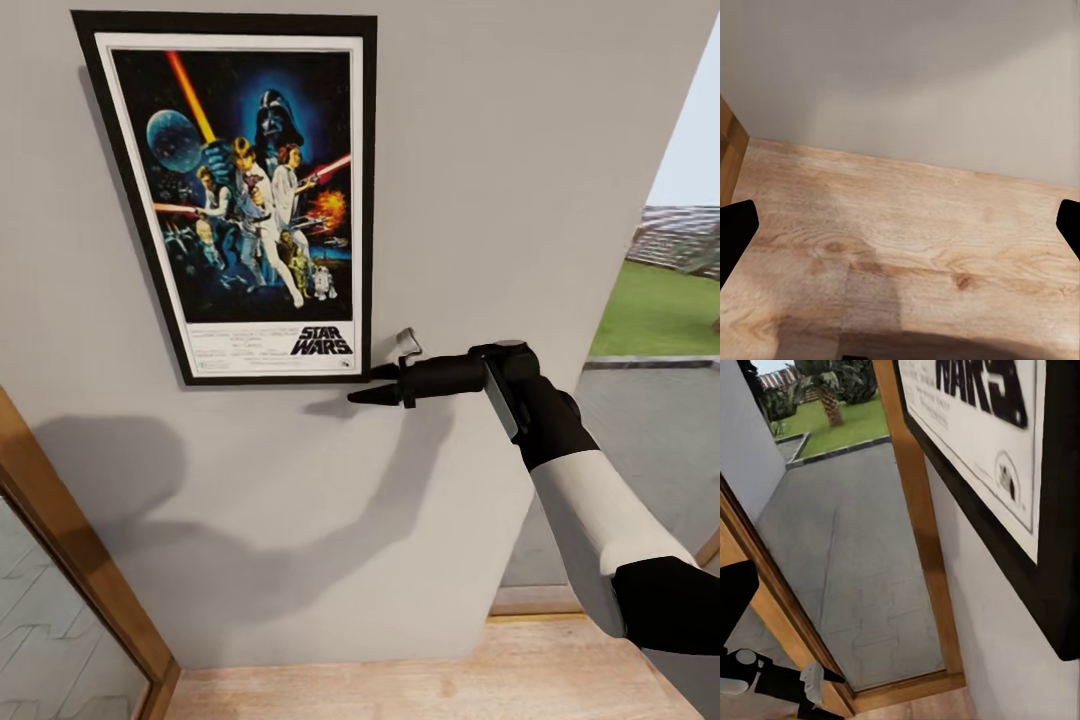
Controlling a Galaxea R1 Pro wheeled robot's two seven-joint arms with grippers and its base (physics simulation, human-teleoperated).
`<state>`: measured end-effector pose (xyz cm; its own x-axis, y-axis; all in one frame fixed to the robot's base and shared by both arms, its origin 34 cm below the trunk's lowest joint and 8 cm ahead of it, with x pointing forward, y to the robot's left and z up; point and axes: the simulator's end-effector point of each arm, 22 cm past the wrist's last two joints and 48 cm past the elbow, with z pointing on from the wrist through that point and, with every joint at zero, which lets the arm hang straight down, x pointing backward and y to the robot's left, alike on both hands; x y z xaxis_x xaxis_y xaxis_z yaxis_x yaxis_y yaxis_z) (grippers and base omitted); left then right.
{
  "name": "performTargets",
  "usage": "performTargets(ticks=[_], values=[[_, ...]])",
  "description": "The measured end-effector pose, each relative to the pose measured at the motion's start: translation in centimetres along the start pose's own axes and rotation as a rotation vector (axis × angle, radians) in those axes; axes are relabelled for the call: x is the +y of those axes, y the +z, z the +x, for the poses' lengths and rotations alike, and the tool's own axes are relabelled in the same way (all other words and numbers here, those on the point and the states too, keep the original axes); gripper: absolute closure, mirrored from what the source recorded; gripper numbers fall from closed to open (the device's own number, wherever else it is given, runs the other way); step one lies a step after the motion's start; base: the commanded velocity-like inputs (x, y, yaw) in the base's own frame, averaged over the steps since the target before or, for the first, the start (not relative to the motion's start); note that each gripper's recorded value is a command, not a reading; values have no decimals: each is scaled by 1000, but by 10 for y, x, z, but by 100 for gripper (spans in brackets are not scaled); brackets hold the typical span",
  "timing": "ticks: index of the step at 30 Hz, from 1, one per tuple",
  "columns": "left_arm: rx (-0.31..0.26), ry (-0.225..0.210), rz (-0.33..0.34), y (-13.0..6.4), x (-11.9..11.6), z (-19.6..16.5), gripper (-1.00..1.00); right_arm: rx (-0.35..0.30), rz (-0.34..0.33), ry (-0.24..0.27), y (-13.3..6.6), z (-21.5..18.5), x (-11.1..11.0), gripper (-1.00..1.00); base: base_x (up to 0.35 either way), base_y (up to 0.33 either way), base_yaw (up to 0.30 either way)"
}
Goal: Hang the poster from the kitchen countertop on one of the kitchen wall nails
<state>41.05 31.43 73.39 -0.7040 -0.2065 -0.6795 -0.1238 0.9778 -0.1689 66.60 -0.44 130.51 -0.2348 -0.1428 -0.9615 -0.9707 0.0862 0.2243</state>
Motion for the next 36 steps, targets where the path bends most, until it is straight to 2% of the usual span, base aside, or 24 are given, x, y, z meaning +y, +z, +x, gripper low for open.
performTargets(ticks=[22, 24, 25, 26, 30, 31, 32, 33, 34, 36], values=[[-1, -1, -1, 0, 0, 0, -100, -1, -4, -11, 0, -2, 2, -100, 0, 0, 0], [-1, -1, -1, 0, 0, 0, -100, -3, -9, -39, 1, -4, 7, -100, -17, 0, 0], [-1, -1, -1, 0, 0, -1, -100, -14, -21, -128, 4, -6, 23, -100, -7, 0, 0], [-1, -1, -1, 0, 1, 0, -100, -15, -24, -141, 5, -1, 25, -100, -6, 0, 0], [-1, -1, -1, 0, 1, 0, -100, -26, -47, -142, 14, 55, 36, -100, -2, 0, 0], [-1, -1, -2, 0, 1, 0, -100, -47, -59, -185, 19, 91, 45, -100, 0, 0, 0], [1, -2, -2, 0, 1, 0, -100, -49, -73, -106, 26, 143, 57, -100, 0, 0, 0], [1, -2, -2, 0, 1, 0, -100, -58, -75, -126, 27, 156, 62, -100, 0, 0, 0], [1, -2, -2, 0, 1, 0, -100, -61, -77, -122, 29, 167, 65, -100, 0, 0, 0], [1, -3, -1, 0, 1, 1, -100, -52, -63, -49, 27, 226, 72, -100, 0, 0, 0]])
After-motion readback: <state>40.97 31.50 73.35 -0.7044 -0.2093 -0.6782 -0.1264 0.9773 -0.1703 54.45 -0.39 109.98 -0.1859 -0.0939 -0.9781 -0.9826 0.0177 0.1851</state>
